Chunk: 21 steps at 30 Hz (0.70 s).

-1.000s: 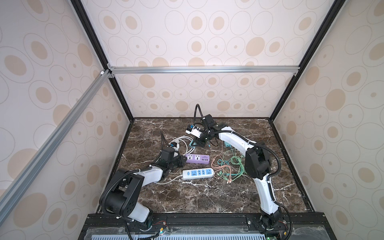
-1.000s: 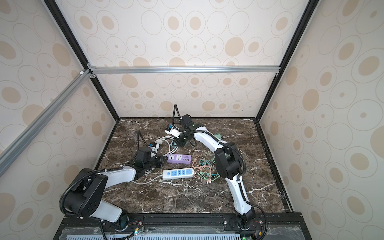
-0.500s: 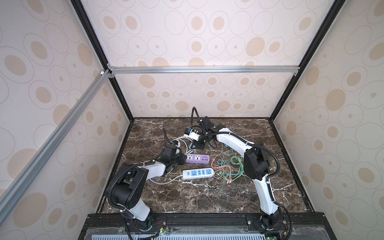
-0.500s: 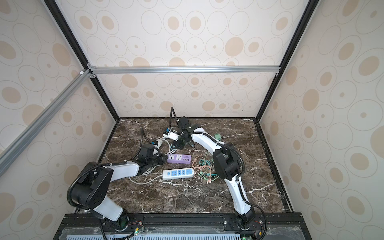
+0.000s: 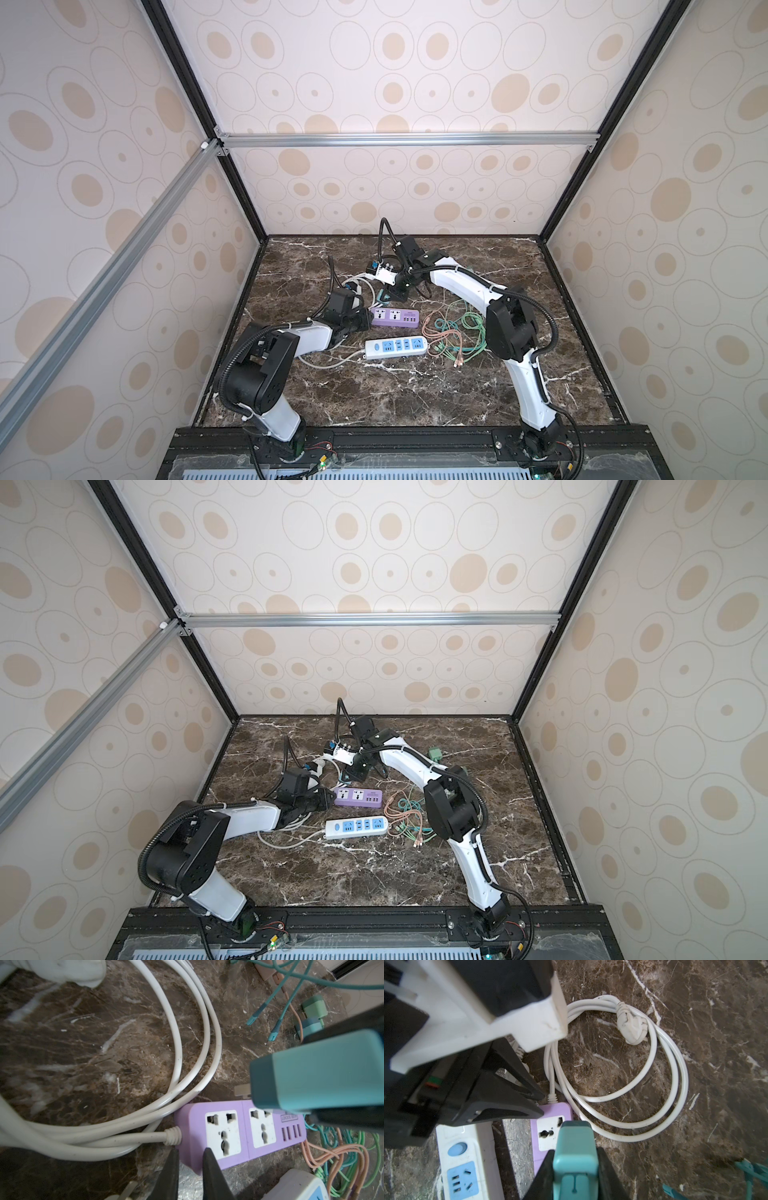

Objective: Insert the plug
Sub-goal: 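Lower the charger prongs toward the purple strip socket with the right gripper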

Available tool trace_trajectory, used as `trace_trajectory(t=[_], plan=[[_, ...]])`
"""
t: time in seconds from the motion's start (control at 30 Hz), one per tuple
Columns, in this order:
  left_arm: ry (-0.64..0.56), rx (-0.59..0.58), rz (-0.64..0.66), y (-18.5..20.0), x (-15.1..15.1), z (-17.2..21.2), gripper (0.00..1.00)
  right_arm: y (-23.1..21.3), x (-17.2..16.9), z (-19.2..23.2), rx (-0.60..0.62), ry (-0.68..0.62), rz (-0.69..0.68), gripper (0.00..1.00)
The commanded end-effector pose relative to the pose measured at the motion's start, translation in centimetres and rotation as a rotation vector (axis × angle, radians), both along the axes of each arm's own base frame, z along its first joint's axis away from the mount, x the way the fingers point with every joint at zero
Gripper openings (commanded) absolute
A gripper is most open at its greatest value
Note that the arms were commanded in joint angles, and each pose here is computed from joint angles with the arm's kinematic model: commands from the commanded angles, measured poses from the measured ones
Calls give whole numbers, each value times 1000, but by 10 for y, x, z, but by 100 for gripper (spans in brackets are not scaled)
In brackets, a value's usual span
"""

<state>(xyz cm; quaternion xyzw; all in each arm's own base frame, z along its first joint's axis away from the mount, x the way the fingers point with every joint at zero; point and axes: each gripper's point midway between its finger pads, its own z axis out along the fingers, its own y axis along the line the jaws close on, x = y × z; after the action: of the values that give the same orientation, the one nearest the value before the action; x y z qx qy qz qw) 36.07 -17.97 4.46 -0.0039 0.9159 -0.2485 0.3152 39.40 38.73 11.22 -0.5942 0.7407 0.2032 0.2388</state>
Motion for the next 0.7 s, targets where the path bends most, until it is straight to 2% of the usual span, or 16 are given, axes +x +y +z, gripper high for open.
trace_trajectory(t=[0.0,0.67], plan=[[-7,15,-7,0,7,2,21,1,-11,-14,-47,8,52,4],[3,4,-8,1,4,-3,18,3,-18,-30,-112,-14,115,3]])
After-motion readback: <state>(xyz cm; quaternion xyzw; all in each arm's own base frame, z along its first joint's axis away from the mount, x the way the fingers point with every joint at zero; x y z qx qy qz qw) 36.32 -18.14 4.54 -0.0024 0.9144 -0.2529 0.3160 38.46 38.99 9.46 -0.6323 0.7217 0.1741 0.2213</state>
